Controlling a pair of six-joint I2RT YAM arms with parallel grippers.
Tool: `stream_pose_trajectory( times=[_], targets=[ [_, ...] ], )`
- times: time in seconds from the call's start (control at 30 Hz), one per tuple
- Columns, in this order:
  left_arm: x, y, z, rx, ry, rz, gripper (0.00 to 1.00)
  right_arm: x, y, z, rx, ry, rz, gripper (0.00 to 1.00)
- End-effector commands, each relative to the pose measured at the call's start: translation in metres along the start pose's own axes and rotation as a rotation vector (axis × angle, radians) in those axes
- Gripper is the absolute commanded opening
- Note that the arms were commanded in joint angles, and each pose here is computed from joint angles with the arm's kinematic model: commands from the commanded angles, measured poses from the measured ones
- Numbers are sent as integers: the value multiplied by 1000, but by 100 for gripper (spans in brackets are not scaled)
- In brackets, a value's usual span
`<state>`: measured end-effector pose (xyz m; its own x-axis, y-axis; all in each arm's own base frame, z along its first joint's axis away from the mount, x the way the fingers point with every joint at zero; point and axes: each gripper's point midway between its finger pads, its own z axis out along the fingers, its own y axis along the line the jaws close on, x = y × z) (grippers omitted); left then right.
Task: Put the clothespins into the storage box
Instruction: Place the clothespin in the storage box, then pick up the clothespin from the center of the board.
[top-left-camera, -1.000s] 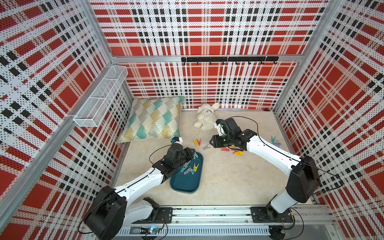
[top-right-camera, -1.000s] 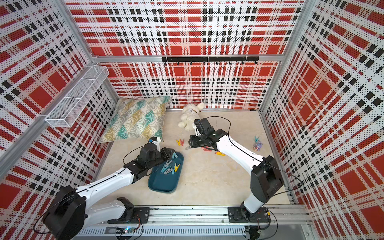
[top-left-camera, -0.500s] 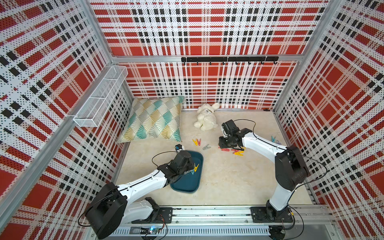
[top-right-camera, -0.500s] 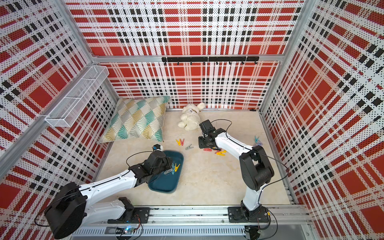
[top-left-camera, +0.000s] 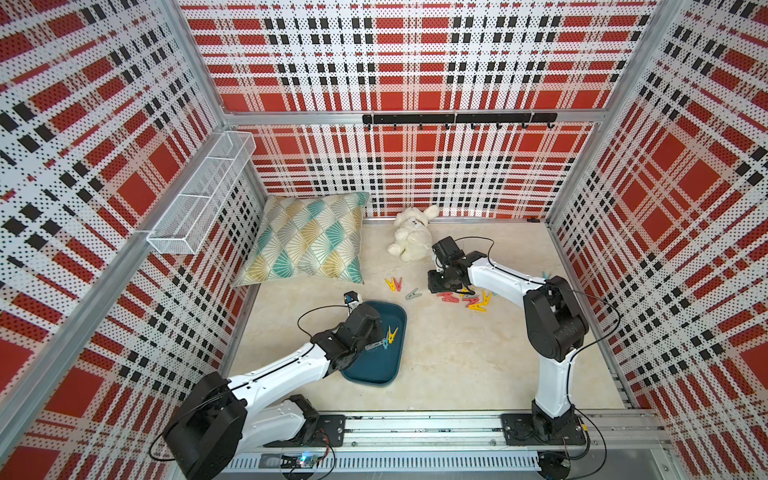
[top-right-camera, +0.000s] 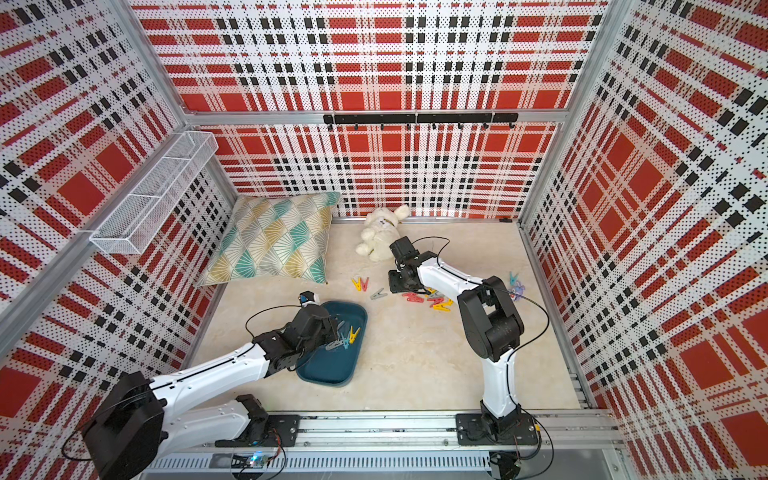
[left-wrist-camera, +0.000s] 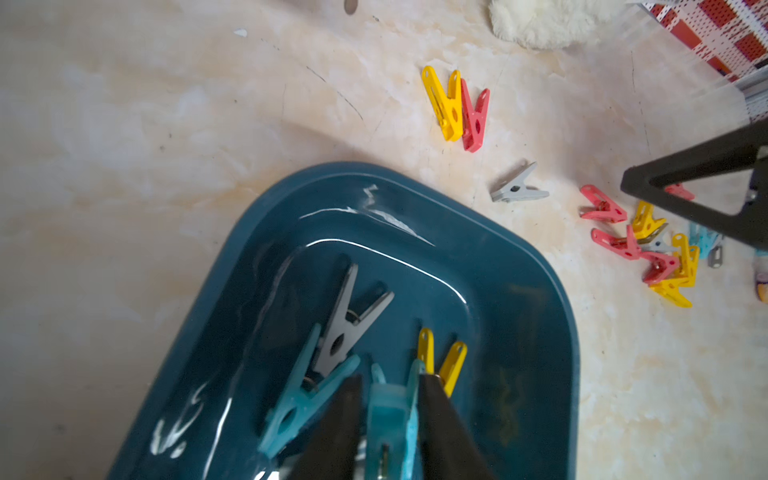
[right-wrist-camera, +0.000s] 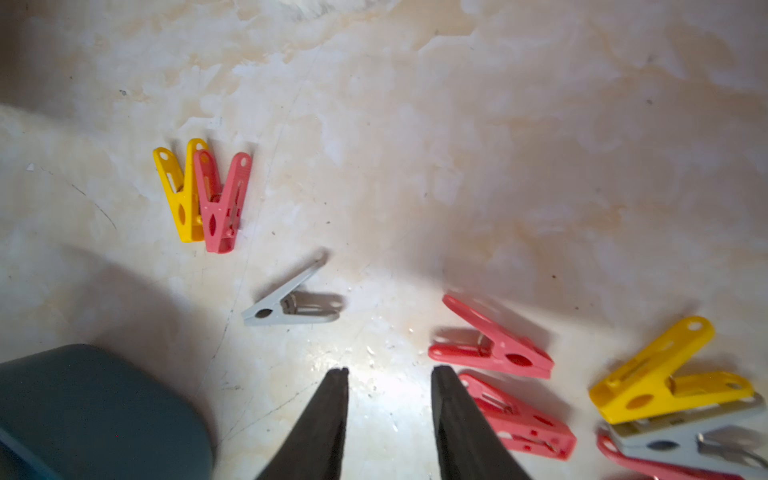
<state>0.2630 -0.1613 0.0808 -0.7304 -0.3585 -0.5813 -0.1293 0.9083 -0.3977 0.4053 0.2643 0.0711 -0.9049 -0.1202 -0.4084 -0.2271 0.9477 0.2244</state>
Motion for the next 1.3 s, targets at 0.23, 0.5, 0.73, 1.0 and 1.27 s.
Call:
stream_pose_trajectory(
  times=[0.23,0.5,0.73,1.0,1.27],
  targets=[
    [-8,6,-10,11,-28,-16,42,-10,39,25,-54,9,-5,44],
    [-8,10,-13,18,-34,-28,42,-8,36,39,-22,22,31,47],
    [-8,12,-14,23,-35,-34,42,-10,37,50,-27,22,41,47],
    [-6,20,-14,19,-36,-44,41,-7,42,61,-28,41,33,46],
    [-6,21,-13,23,-34,-40,41,-5,47,68,-25,56,53,37]
  ],
)
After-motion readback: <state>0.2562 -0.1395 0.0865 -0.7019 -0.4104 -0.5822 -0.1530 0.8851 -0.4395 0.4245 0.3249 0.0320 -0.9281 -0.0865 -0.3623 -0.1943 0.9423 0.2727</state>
